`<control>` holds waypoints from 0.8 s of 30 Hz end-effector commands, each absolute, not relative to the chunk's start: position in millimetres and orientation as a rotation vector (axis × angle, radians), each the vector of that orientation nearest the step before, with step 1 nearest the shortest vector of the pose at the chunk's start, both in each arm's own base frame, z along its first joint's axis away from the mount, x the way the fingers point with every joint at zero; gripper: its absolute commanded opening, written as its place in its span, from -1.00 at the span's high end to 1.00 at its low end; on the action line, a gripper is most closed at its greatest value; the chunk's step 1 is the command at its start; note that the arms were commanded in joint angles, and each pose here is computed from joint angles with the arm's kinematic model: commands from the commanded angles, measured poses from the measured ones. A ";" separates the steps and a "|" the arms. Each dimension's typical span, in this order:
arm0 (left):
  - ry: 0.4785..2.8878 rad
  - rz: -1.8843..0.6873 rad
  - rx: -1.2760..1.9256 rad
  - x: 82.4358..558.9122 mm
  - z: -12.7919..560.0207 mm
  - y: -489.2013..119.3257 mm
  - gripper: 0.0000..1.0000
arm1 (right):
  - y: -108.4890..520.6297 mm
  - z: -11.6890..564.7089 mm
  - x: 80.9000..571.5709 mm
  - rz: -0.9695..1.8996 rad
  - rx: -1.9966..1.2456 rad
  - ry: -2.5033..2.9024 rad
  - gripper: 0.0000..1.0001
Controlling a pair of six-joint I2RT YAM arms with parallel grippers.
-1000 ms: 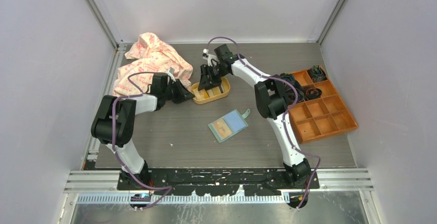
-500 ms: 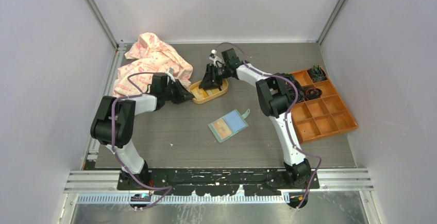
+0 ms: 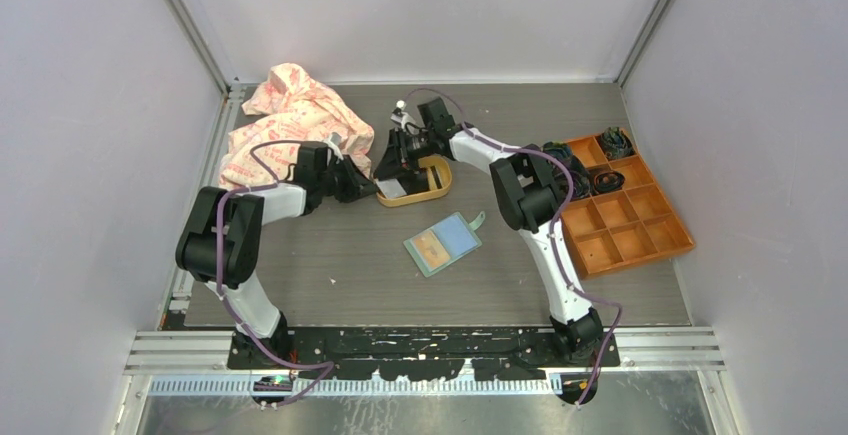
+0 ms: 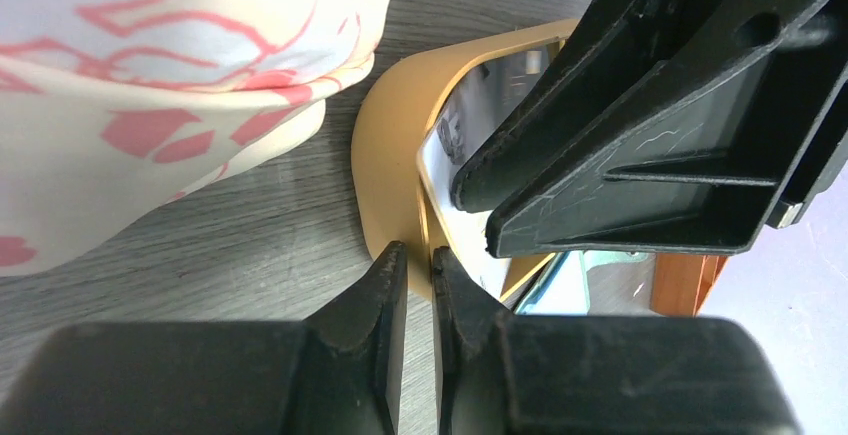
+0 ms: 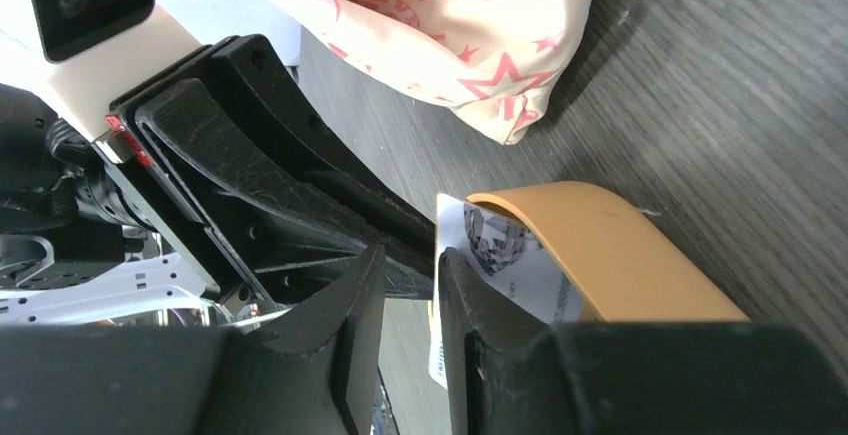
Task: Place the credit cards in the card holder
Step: Pick up the credit card from the storage box.
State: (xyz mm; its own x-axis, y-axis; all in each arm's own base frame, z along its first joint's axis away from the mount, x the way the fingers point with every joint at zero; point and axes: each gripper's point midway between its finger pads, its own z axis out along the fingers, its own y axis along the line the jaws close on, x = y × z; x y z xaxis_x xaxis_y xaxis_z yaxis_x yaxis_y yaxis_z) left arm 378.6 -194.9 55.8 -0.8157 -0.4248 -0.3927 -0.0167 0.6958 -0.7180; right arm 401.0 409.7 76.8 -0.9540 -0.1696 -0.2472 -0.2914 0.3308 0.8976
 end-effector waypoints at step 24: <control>2.305 -1.072 -0.235 391.1 84.0 -209.7 0.67 | 389.7 97.9 383.0 1.185 -0.865 2.463 -0.41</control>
State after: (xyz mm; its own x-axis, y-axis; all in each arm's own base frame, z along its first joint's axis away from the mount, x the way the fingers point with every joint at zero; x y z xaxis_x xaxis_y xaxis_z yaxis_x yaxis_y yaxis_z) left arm 380.9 -200.6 64.5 -0.8221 -0.4113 -0.3938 0.0100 0.6811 -0.7322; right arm 382.6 379.6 59.6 -0.8453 -0.3709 -0.3845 -0.5326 0.5287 0.6609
